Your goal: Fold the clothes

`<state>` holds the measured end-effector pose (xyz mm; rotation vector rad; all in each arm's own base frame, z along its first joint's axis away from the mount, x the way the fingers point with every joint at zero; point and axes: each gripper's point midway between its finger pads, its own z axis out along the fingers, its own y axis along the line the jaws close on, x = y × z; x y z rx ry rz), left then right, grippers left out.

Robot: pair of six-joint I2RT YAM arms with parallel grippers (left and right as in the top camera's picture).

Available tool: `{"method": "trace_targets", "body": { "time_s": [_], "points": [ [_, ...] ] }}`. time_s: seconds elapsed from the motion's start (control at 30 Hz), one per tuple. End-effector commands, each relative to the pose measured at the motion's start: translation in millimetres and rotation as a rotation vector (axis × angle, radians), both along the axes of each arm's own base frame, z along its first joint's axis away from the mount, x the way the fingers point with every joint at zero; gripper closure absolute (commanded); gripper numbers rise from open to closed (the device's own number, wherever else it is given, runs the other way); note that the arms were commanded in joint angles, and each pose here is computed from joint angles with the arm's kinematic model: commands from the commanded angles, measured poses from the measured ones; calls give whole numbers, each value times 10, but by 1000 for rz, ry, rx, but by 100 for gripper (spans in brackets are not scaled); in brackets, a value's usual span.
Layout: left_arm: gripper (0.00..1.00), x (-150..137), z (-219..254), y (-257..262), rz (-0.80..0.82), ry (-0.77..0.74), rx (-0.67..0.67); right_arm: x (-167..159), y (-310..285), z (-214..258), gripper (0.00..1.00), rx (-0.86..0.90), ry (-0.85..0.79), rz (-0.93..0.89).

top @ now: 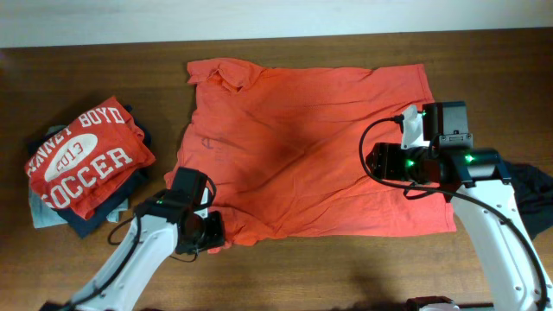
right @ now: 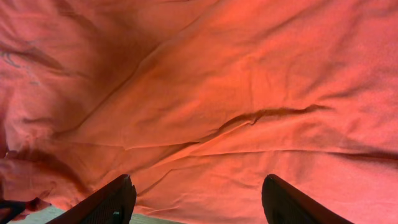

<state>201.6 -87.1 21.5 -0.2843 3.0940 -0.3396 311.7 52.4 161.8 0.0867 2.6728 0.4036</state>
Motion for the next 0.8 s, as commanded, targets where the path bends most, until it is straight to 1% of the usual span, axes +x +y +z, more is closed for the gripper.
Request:
{"method": "trace_targets", "body": {
  "time_s": [0.0, 0.07, 0.1, 0.2, 0.3, 0.37, 0.47, 0.6, 0.77],
  "points": [
    [81, -11, -81, 13, -3, 19, 15, 3, 3, -2, 30, -12, -2, 9],
    [95, 3, -67, 8, -3, 16, 14, 4, 3, -1, 30, -12, -3, 9],
    [99, 16, -39, -5, -4, 15, 7, 3, 3, -2, 30, -12, -2, 9],
    [99, 95, 151, -116, -11, 12, -47, 3, 3, -2, 30, -12, -2, 9],
    [99, 218, 492, -272, -33, -6, -125, 3, 2, -2, 30, -12, -2, 9],
    [99, 312, 722, -297, -43, -29, -131, 3, 2, -2, 30, -12, -2, 9],
    [100, 497, 946, -225, -33, -94, -80, 4, 2, -1, 30, -12, -3, 9],
    [100, 683, 989, -71, 4, -158, -19, 5, 2, -1, 30, -12, -3, 9],
    [99, 811, 787, -10, 24, -127, 8, 6, 2, 0, 30, -12, -4, 8]
  ]
}}
